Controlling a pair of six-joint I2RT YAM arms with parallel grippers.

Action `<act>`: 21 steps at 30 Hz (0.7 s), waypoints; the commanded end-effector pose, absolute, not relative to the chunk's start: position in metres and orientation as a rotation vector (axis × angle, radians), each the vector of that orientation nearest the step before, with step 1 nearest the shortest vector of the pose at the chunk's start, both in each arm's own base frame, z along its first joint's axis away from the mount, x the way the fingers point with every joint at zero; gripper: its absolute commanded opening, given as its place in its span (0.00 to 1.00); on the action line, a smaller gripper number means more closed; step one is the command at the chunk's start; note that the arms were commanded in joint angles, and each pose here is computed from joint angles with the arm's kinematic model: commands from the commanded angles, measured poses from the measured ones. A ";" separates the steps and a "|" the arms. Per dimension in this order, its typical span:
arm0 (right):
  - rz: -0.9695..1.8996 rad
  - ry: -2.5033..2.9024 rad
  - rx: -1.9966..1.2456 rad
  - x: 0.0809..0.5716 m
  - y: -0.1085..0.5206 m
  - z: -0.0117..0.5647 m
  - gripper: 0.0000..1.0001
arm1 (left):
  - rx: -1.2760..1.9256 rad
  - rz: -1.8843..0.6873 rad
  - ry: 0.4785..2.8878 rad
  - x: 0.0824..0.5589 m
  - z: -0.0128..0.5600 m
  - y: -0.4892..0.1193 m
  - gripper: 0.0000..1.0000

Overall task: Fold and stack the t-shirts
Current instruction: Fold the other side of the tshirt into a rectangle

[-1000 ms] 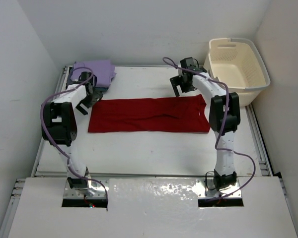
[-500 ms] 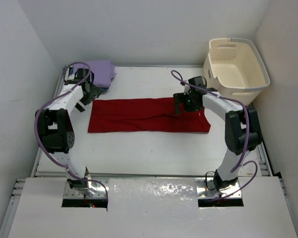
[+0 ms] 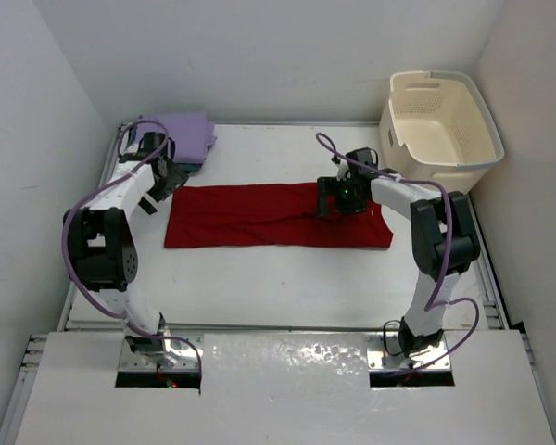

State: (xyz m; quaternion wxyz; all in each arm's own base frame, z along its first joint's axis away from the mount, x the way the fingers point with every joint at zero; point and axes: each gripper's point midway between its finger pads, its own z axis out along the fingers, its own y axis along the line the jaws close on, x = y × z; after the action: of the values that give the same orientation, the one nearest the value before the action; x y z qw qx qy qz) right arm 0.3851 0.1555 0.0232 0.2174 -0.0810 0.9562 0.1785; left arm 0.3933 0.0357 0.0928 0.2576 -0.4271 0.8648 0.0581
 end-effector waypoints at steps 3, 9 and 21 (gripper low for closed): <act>0.584 2.591 -0.219 0.394 0.175 0.027 0.99 | -1.131 0.154 2.283 0.396 0.116 0.043 1.00; 0.602 2.564 -0.185 0.409 0.187 0.027 0.99 | -1.119 0.165 2.300 0.393 0.113 0.043 1.00; 0.679 2.286 -0.122 0.506 0.235 0.075 0.99 | -1.064 0.077 2.289 0.400 0.132 0.035 1.00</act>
State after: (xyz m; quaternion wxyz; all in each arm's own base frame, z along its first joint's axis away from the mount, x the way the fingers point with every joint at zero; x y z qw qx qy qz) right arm 0.4608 0.2076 0.0271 0.2861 -0.0446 0.9282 0.2336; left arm 0.3916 0.0347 0.0980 0.2597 -0.4064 0.8743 0.0552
